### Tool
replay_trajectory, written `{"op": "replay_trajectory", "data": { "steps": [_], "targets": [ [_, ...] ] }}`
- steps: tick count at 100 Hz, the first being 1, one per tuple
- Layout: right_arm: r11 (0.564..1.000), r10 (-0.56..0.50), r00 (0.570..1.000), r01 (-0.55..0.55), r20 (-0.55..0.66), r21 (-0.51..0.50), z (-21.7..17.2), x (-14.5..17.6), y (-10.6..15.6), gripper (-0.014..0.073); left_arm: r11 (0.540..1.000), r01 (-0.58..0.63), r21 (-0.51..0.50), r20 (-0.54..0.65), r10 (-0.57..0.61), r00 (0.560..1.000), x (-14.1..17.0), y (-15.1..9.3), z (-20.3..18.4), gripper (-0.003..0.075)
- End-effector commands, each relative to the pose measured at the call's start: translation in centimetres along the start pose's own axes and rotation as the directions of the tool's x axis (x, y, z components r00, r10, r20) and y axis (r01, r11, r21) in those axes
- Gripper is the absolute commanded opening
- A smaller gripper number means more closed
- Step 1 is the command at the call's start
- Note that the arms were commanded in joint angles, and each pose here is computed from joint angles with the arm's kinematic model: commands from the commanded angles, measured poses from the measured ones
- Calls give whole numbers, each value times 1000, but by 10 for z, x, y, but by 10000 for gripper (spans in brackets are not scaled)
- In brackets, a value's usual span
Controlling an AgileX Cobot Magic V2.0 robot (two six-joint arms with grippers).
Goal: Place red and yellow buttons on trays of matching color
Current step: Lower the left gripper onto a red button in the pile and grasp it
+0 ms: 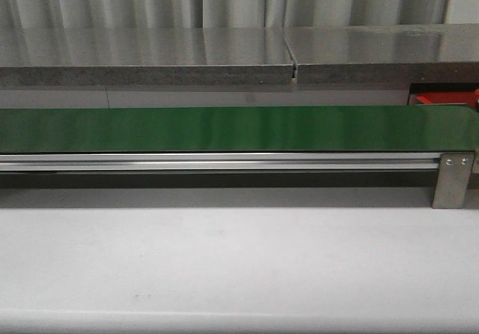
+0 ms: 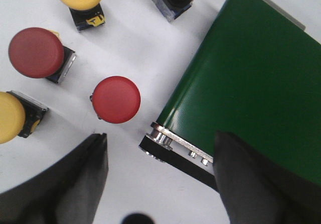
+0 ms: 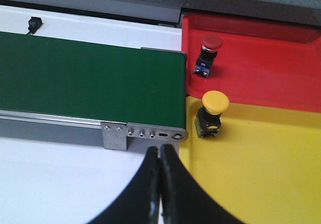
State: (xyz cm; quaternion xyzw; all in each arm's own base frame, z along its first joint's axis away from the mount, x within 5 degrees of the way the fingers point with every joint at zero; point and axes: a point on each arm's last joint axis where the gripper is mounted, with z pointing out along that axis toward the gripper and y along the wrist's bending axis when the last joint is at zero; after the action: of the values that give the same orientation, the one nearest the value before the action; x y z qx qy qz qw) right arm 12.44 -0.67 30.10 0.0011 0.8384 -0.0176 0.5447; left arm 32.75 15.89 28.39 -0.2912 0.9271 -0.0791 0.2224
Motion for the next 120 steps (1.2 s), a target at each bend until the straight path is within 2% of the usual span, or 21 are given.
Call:
{"op": "replay_trajectory", "data": {
  "steps": [1,15,34,53,88,95,115,120],
  "targets": [
    [1000,-2,995,1,103,13,-5,-15,-1,-68,999,37,27,55,-38,998,-13,-5,-11,438],
    [1000,-2,995,1,103,13,-5,-15,-1,-68,997,78,8,-5,-78,997,-17,0,5,438],
    [1000,-2,995,1,103,13,-5,-15,-1,-68,990,111,-87,-43,-115,992,-20,13,26,439],
    [1000,-2,995,1,103,13,-5,-15,-1,-68,986,156,-55,-93,-161,983,-19,14,49,439],
    [1000,-2,995,1,103,13,-5,-15,-1,-68,981,183,-61,-68,-187,980,-24,21,71,435],
    [1000,-2,995,1,103,13,-5,-15,-1,-68,981,185,-63,-75,-189,979,-23,22,75,394],
    [1000,-2,995,1,103,13,-5,-15,-1,-68,982,182,-56,-41,-185,982,-28,21,71,186],
    [1000,-2,995,1,103,13,-5,-15,-1,-68,982,179,-55,-43,-181,982,-29,20,70,158]
  ]
}}
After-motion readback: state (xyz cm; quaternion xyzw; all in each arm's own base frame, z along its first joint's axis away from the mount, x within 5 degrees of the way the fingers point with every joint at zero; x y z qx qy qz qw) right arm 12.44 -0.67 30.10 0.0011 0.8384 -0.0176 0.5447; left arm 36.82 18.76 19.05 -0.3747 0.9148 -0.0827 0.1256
